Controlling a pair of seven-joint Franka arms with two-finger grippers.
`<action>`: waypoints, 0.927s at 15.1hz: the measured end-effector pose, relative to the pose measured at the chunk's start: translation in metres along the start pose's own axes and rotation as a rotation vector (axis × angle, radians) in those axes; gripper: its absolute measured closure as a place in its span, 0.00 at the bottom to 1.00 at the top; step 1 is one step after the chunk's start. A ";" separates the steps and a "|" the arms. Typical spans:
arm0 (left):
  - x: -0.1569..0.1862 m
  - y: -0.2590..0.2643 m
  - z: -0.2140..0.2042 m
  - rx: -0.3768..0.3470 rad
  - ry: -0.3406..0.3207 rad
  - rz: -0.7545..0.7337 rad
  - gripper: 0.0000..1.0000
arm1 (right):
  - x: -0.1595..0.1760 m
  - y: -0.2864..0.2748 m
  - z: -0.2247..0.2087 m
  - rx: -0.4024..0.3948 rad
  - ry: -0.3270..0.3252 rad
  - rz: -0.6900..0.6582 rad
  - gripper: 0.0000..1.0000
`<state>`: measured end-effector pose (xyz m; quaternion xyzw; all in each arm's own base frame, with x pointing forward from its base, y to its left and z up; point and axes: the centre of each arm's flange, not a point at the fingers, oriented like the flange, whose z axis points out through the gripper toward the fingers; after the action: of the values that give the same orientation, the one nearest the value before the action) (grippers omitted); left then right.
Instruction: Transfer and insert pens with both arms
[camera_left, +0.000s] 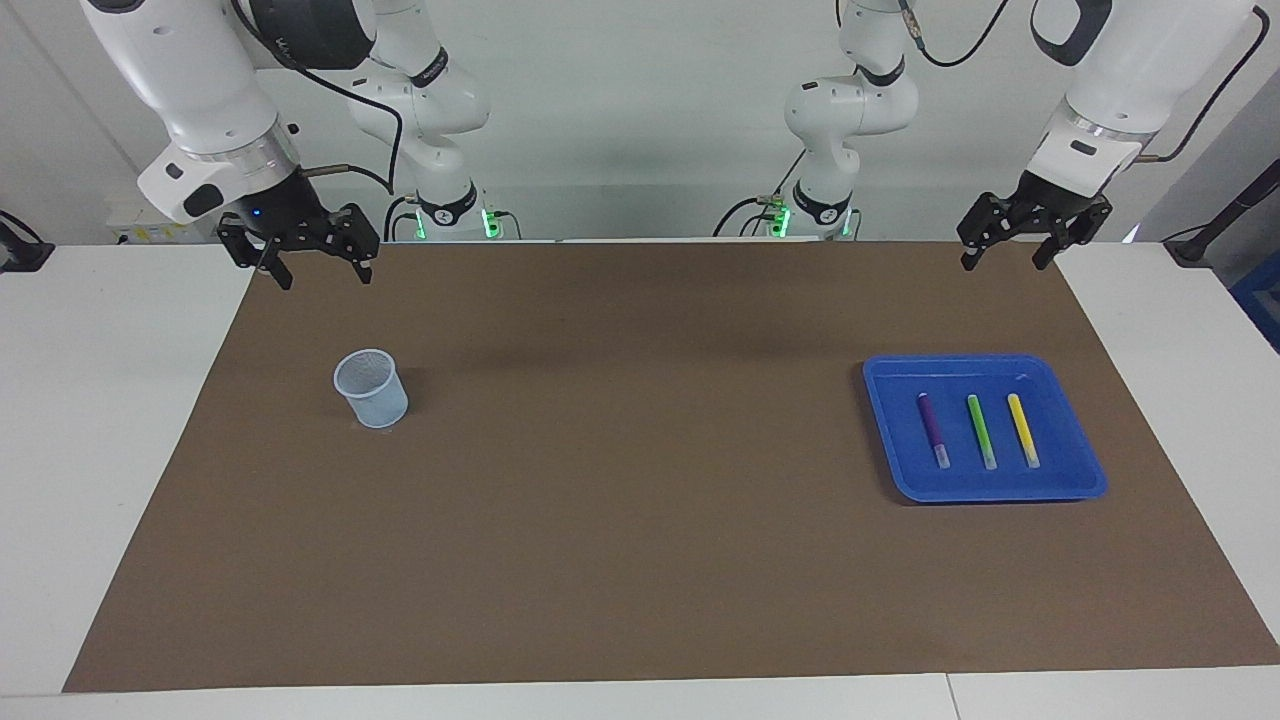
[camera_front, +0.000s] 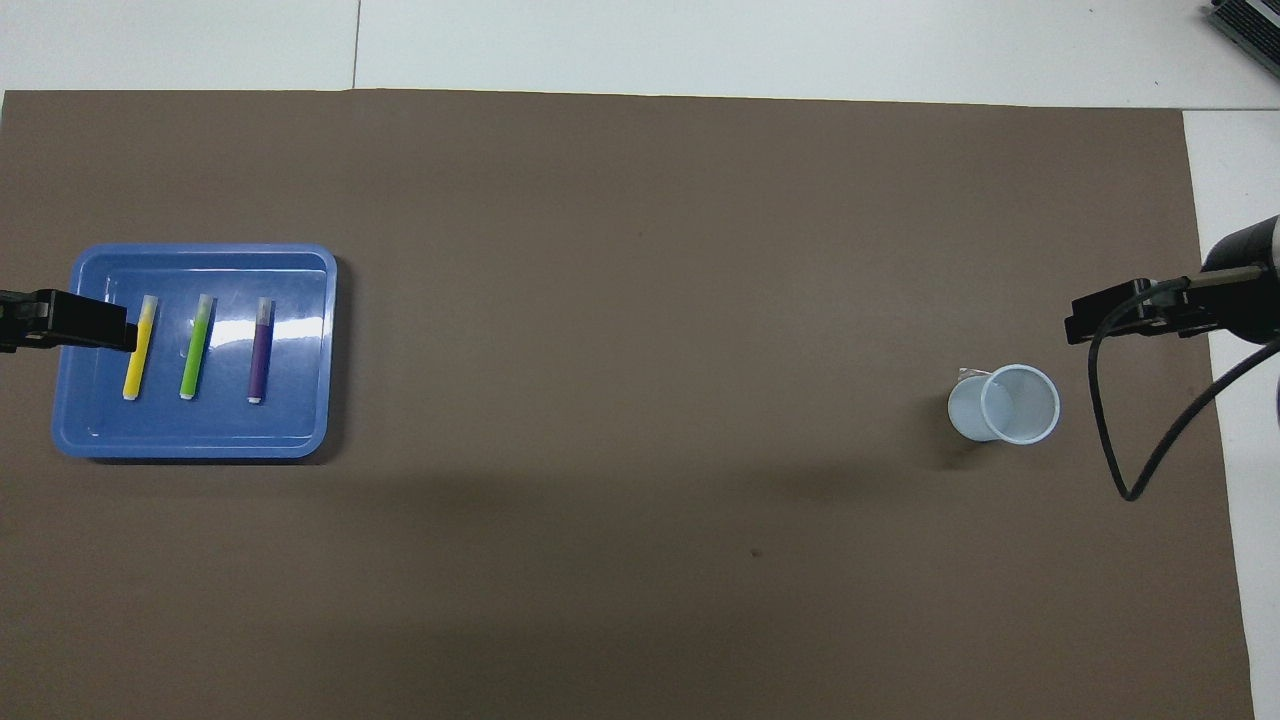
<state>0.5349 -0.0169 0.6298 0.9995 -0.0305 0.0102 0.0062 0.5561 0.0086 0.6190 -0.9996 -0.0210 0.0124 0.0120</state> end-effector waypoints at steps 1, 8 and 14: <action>0.000 0.000 0.000 0.000 0.000 0.000 0.00 | 0.000 0.000 0.000 0.000 0.000 0.000 0.00; 0.000 0.000 0.000 0.000 0.000 -0.001 0.00 | 0.000 0.000 0.000 0.000 0.000 0.000 0.00; 0.000 -0.001 0.002 0.000 -0.004 -0.002 0.00 | 0.000 0.000 0.000 0.000 0.000 0.000 0.00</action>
<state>0.5349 -0.0159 0.6277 0.9995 -0.0295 0.0079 0.0063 0.5561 0.0086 0.6190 -0.9996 -0.0210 0.0124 0.0120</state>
